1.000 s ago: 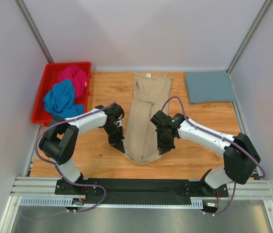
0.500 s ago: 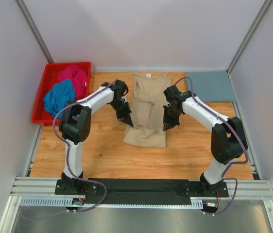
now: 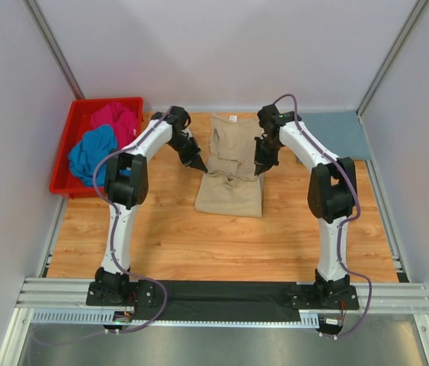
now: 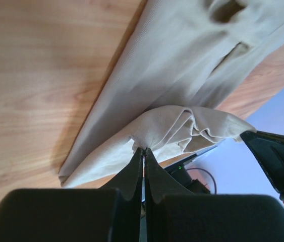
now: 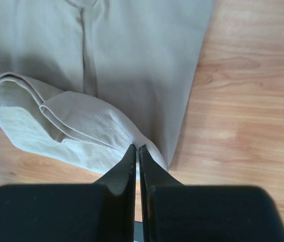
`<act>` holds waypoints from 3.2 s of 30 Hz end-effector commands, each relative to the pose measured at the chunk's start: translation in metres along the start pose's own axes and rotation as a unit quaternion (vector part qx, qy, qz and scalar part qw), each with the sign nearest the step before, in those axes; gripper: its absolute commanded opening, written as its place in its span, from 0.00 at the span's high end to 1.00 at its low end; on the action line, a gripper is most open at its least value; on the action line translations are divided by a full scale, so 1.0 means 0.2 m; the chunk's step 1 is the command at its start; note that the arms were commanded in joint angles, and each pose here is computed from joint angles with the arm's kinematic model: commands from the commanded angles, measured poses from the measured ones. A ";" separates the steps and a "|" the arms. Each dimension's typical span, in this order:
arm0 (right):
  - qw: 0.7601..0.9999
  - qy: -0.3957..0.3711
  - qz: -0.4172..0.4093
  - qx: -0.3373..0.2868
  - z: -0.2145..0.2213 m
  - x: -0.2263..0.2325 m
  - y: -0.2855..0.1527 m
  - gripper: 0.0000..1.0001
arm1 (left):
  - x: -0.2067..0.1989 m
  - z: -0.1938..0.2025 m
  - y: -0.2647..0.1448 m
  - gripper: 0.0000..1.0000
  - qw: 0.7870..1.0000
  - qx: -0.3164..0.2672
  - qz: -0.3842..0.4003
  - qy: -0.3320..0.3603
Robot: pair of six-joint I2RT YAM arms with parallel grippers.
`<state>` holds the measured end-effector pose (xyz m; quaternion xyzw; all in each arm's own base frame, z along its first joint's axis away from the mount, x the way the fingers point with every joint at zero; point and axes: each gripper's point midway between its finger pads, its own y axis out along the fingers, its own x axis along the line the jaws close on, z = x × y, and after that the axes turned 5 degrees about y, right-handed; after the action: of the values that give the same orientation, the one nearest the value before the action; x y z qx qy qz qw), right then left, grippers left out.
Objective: Fold and stack the t-shirts
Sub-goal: Fold the tshirt
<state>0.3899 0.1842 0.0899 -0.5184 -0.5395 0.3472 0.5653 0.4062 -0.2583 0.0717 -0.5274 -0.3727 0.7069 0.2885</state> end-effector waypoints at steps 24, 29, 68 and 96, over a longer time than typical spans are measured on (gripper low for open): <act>0.997 0.057 -0.046 -0.038 -0.35 -0.07 0.08 1.00 | -0.16 -0.38 -0.04 1.00 0.992 -0.062 0.111 0.007; 0.995 0.067 -0.061 -0.044 -0.43 -0.06 0.08 1.00 | -0.23 -0.42 -0.04 1.00 0.987 -0.069 0.145 0.015; 0.980 0.109 -0.140 -0.092 -0.67 -0.13 -0.05 0.55 | -0.14 -0.47 -0.17 0.58 0.982 -0.124 0.129 0.058; 0.987 0.009 -0.153 0.045 0.10 -0.16 0.19 0.56 | 0.22 0.01 0.05 0.55 0.991 -0.049 0.060 0.109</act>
<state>0.3708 0.1569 0.0439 -0.4193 -0.5746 0.2795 0.6450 0.3803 -0.2206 0.0288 -0.6013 -0.3524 0.6609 0.2782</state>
